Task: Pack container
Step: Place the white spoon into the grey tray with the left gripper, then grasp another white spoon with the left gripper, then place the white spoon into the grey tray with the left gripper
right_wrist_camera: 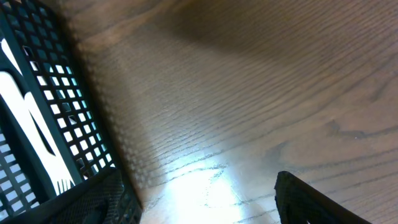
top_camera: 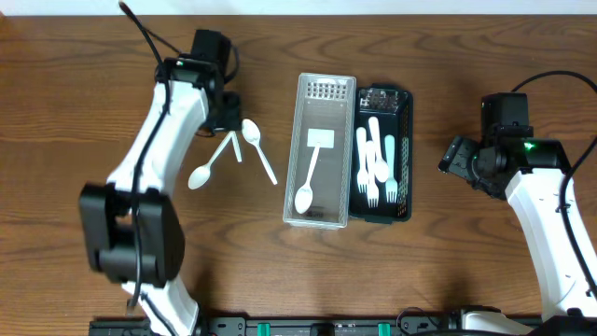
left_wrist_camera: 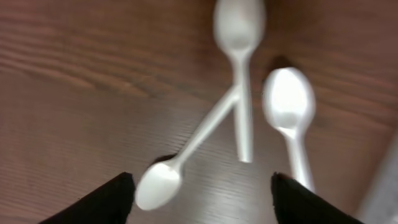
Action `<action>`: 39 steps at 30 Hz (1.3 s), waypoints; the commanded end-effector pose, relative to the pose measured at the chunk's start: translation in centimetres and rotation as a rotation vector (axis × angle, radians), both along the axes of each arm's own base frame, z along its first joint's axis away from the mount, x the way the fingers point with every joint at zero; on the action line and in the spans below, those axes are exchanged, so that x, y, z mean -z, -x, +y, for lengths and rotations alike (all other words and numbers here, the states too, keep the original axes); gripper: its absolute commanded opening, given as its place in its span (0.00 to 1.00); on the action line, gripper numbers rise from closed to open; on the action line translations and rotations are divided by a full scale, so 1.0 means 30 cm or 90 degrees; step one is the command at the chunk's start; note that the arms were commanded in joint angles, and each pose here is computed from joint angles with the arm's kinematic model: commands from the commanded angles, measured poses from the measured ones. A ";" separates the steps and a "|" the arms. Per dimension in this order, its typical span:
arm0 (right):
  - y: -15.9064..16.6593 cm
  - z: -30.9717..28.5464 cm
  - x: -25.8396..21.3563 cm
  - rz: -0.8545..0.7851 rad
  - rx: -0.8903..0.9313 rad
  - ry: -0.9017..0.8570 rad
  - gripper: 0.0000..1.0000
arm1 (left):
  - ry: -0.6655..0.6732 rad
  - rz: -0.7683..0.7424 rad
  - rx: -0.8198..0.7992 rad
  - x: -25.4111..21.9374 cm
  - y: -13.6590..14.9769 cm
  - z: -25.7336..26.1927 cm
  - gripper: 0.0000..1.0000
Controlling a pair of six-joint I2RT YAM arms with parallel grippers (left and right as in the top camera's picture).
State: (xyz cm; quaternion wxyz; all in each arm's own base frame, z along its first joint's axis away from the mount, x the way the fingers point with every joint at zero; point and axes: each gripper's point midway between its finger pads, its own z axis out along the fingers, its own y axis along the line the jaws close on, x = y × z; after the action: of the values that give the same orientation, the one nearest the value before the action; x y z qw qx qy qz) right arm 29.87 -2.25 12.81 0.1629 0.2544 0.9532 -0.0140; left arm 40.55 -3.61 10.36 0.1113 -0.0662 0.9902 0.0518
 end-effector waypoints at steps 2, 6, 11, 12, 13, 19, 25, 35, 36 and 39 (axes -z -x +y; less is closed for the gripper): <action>0.004 -0.006 0.004 0.002 0.009 0.000 0.82 | -0.006 0.097 0.111 0.124 0.039 0.064 0.67; 0.001 -0.006 0.003 0.000 0.009 0.000 0.82 | -0.016 0.159 0.198 0.181 0.075 0.102 0.64; -0.001 -0.006 0.003 -0.002 0.009 0.000 0.82 | 0.018 0.189 0.282 0.220 0.095 0.078 0.63; -0.002 -0.006 0.003 -0.002 0.009 0.000 0.82 | 0.036 0.191 0.293 0.229 0.098 0.062 0.63; -0.002 -0.006 0.003 -0.003 0.009 0.000 0.82 | 0.044 0.194 0.294 0.238 0.101 0.054 0.63; -0.002 -0.006 0.003 -0.002 0.009 0.000 0.82 | 0.048 0.213 0.299 0.284 0.121 0.054 0.63; -0.002 -0.006 0.002 -0.003 0.009 0.000 0.83 | 0.045 0.204 0.312 0.352 0.134 0.054 0.63; -0.002 -0.006 0.002 -0.003 0.009 0.000 0.83 | 0.047 0.214 0.308 0.432 0.187 0.057 0.23; -0.002 -0.006 0.003 -0.003 0.009 0.000 0.82 | 0.048 0.215 0.304 0.431 0.188 0.057 0.10; -0.002 -0.006 0.003 -0.002 0.009 0.000 0.83 | 0.051 0.226 0.283 0.422 0.202 0.058 0.06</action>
State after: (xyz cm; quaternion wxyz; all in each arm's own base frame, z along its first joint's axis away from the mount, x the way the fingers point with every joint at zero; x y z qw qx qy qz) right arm 29.98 -2.25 12.84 0.1652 0.2544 0.9528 -0.0132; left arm 36.54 -2.20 -0.53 -0.0152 0.1746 0.9845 -0.0009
